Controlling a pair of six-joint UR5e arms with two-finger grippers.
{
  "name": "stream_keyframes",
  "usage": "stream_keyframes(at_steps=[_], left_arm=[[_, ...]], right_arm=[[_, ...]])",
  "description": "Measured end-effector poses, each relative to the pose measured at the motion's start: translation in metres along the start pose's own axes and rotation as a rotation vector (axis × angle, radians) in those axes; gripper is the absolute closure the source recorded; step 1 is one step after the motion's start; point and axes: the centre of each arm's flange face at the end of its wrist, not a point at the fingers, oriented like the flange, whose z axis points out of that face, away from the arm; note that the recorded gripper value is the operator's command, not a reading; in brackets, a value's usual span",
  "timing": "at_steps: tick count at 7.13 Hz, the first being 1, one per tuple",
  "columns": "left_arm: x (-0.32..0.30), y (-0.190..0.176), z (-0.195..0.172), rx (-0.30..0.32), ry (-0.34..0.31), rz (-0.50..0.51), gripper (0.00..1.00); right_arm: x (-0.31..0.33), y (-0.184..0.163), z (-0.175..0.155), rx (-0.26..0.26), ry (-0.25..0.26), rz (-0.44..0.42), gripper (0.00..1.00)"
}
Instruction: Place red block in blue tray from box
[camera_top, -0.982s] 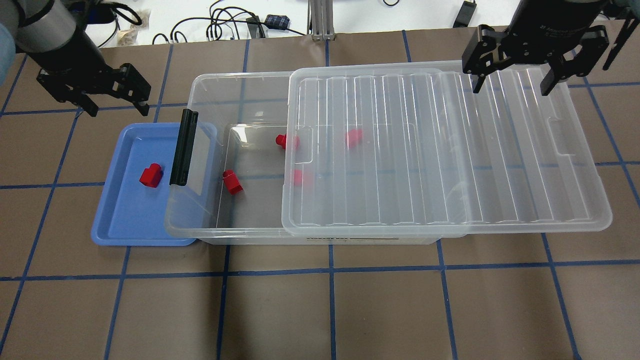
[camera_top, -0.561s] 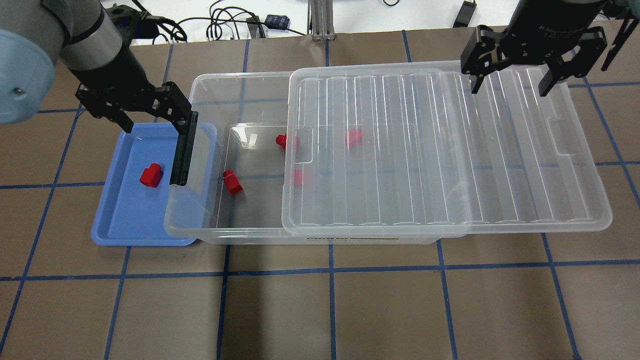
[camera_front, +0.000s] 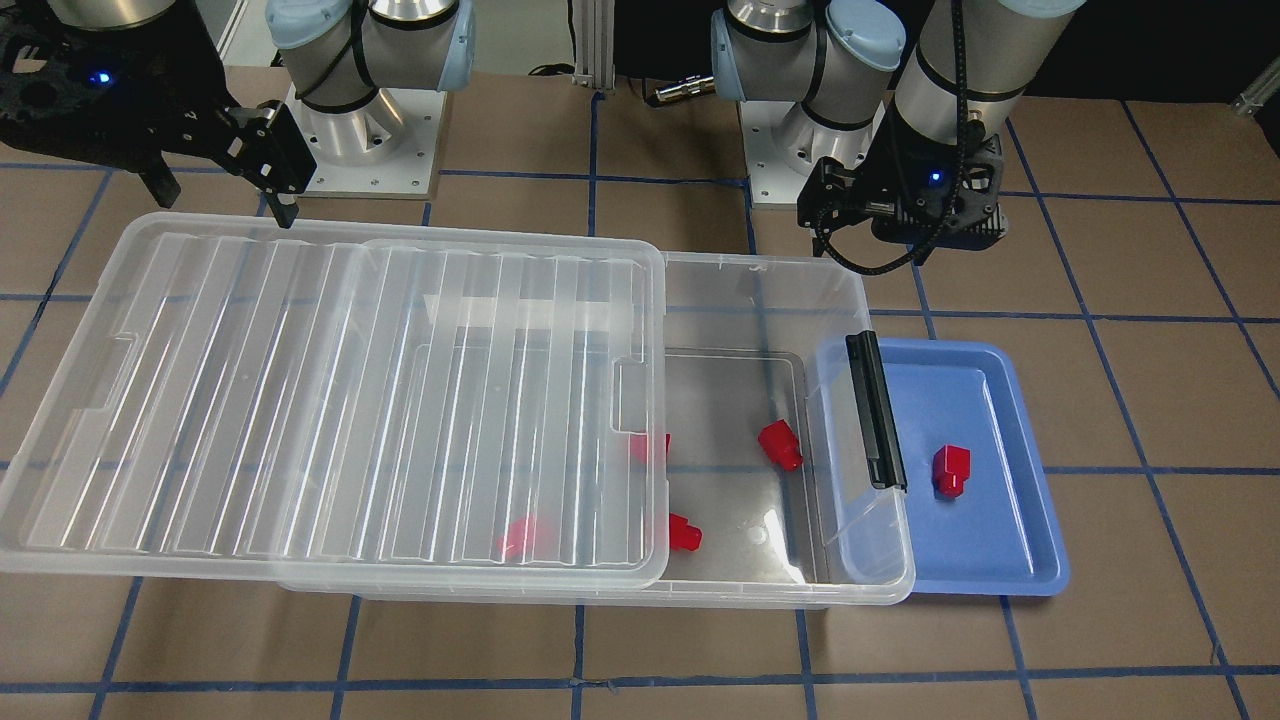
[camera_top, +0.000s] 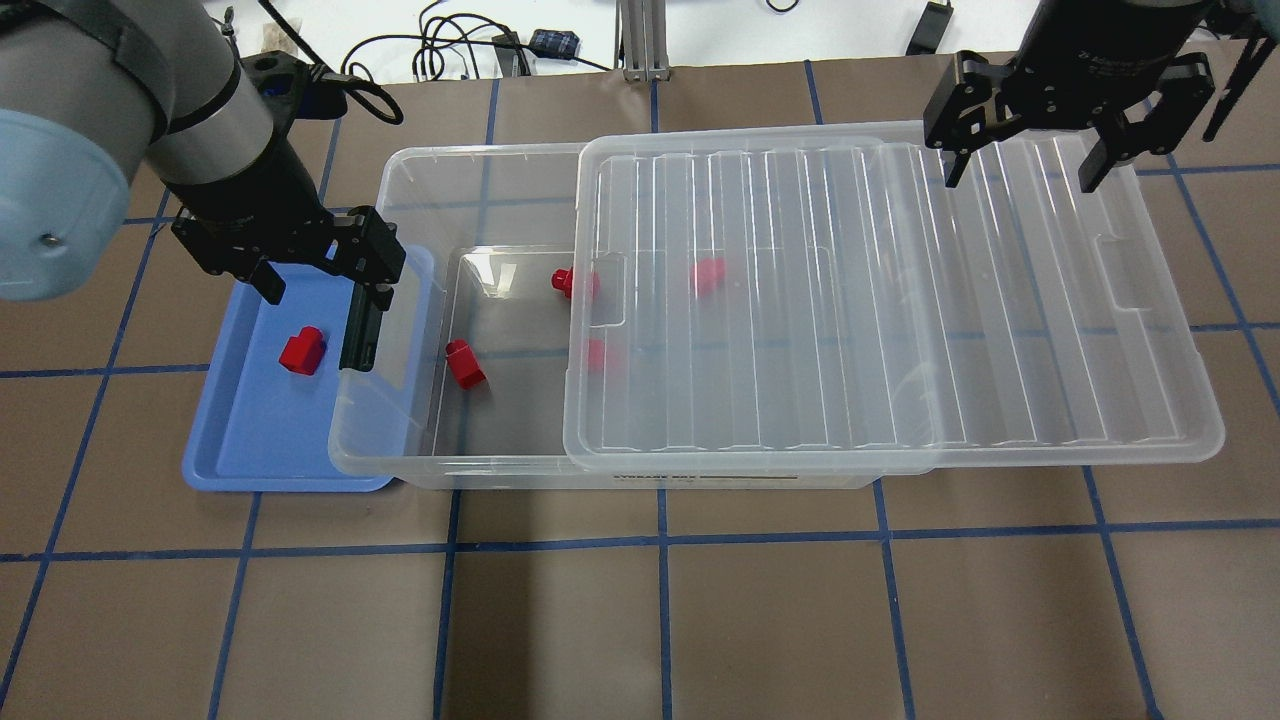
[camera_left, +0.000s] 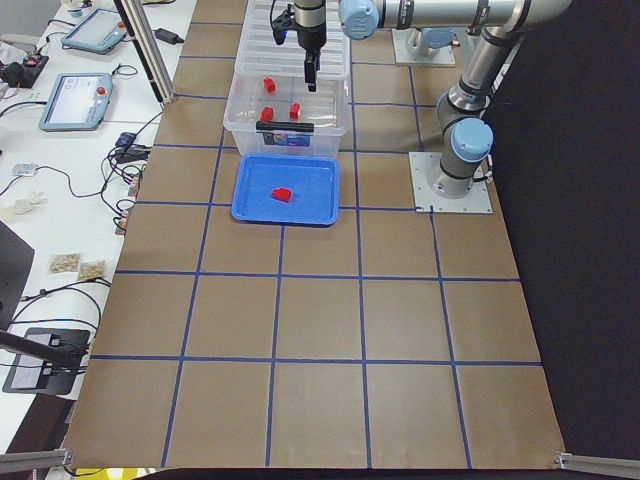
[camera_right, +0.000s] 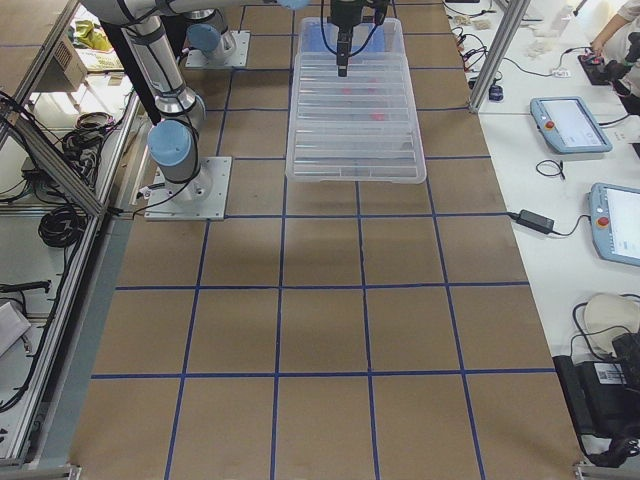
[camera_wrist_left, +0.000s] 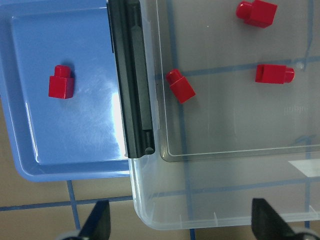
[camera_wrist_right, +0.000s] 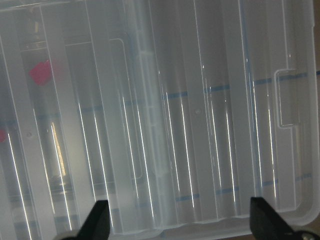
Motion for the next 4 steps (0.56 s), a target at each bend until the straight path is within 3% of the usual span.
stream_keyframes(at_steps=[2,4], left_arm=[[-0.003,0.000,-0.001,0.004,0.009,0.002,0.00],[-0.004,0.002,-0.004,0.011,0.011,0.001,0.00]], right_arm=[[0.053,-0.021,0.011,-0.013,0.008,-0.019,0.00],[0.137,-0.051,0.049,-0.077,-0.009,-0.076,0.00]])
